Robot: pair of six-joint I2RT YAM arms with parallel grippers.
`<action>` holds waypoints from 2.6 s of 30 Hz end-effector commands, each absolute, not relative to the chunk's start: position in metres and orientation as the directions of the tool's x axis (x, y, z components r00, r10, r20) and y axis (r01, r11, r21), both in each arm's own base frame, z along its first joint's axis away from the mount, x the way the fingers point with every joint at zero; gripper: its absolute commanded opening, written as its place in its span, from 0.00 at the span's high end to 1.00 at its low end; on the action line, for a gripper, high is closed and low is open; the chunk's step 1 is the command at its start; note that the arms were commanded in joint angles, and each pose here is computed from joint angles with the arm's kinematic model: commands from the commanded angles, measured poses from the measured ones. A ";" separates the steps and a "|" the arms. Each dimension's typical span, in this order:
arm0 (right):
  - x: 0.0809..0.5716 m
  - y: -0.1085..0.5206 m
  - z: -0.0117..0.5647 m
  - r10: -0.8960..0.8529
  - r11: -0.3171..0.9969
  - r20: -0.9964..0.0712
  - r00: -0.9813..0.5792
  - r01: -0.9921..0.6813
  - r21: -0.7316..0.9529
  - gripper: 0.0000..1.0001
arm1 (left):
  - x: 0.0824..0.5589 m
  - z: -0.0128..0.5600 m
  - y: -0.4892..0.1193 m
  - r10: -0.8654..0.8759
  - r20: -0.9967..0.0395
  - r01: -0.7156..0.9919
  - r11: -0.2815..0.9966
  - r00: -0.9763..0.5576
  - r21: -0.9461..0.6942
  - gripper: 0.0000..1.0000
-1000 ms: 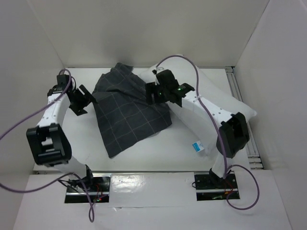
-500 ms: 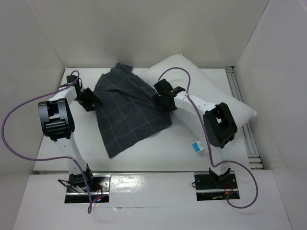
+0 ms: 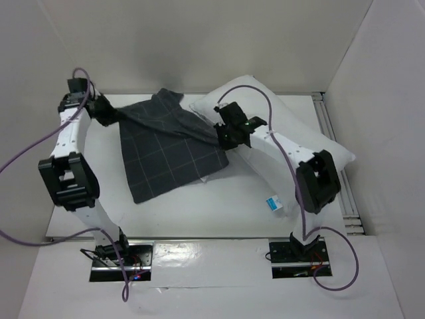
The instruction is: Put the pillow into the pillowcase
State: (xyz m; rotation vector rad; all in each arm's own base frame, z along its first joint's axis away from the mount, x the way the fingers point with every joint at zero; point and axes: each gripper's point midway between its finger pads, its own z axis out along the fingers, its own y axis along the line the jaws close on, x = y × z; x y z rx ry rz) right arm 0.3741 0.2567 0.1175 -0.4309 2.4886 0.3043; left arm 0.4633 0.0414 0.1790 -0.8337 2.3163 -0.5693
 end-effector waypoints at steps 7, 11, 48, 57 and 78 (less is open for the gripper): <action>0.331 0.289 0.357 -0.055 0.707 -0.919 -0.391 -0.664 0.241 1.00 | 0.371 0.471 0.067 -0.502 -0.859 -0.230 0.851 -0.098 -0.471 1.00; 0.322 0.285 0.392 -0.019 0.688 -0.946 -0.324 -0.691 0.222 1.00 | 0.350 0.510 0.067 -0.459 -0.888 -0.216 0.868 -0.012 -0.446 1.00; 0.468 0.338 0.222 -0.028 0.666 -0.773 -0.634 -0.589 0.459 1.00 | 0.372 0.104 0.025 -0.646 -0.277 -0.514 0.747 -0.711 -0.422 0.23; 0.467 0.335 0.215 -0.033 0.676 -0.762 -0.646 -0.576 0.459 1.00 | 0.371 0.073 0.040 -0.677 -0.290 -0.581 0.732 -0.676 -0.355 0.22; 0.490 0.358 0.274 0.018 0.630 -0.814 -0.580 -0.626 0.460 1.00 | 0.440 0.297 0.062 -0.641 -0.614 -0.396 0.768 -0.461 -0.504 1.00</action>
